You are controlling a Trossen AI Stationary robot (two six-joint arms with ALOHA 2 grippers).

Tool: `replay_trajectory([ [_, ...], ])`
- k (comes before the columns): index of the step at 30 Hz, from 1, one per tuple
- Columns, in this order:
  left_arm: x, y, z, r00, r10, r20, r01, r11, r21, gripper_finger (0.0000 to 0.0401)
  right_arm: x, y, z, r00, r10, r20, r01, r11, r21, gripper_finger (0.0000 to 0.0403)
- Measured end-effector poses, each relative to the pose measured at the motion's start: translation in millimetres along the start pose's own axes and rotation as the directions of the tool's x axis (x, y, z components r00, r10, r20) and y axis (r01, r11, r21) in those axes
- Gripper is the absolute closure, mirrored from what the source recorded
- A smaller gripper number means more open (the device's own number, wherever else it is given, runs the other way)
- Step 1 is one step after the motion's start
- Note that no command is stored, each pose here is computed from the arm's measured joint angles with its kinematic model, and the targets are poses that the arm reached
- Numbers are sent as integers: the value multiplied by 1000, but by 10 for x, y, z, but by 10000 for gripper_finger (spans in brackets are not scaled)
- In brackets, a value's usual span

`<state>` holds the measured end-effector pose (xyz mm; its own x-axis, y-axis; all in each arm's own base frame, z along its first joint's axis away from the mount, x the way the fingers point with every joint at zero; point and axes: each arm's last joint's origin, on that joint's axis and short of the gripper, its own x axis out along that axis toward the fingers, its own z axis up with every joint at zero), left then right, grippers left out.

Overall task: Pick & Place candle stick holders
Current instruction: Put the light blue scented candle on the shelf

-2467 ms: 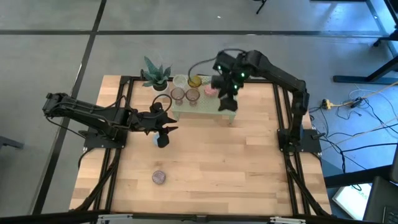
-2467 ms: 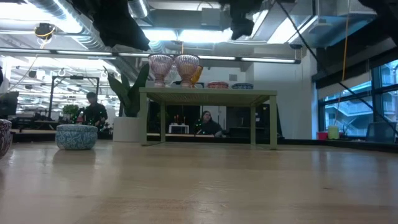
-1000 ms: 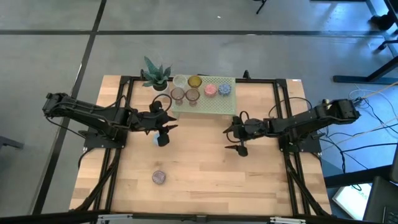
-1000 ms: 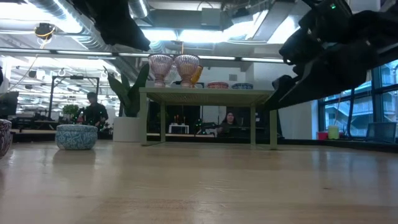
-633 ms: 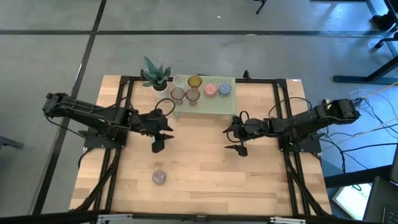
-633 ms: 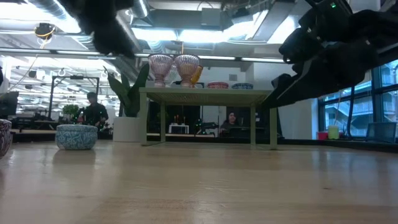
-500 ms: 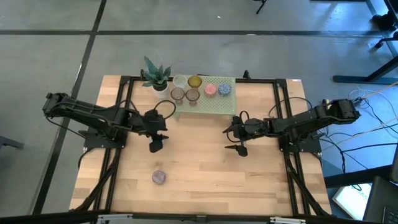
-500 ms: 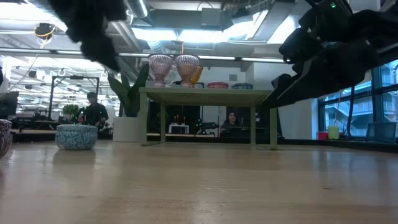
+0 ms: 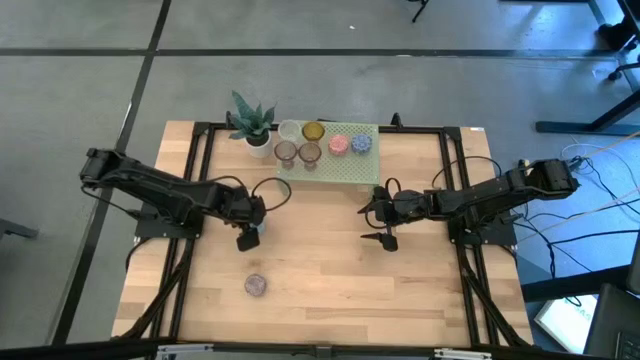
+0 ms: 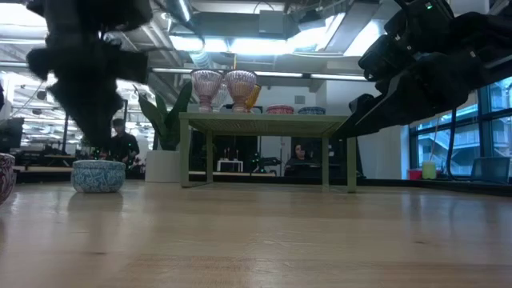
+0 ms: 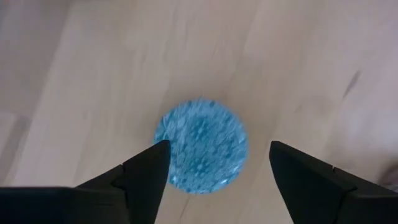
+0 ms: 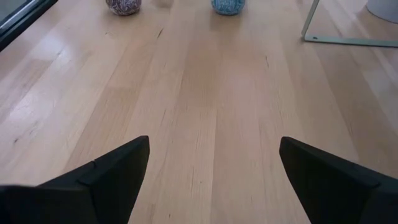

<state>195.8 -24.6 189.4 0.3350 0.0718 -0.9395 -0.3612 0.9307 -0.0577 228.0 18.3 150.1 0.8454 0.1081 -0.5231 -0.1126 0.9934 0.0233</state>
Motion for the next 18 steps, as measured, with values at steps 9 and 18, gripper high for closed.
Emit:
replay_trajectory([
  [9,200,-20,-12,997,39,-66,-36,998,43,119,1,0,15,1000,0,15,-1,999,45,38],
  [18,203,-36,8,999,19,-50,-17,999,36,119,0,-1,31,1000,0,30,0,1000,20,38],
])
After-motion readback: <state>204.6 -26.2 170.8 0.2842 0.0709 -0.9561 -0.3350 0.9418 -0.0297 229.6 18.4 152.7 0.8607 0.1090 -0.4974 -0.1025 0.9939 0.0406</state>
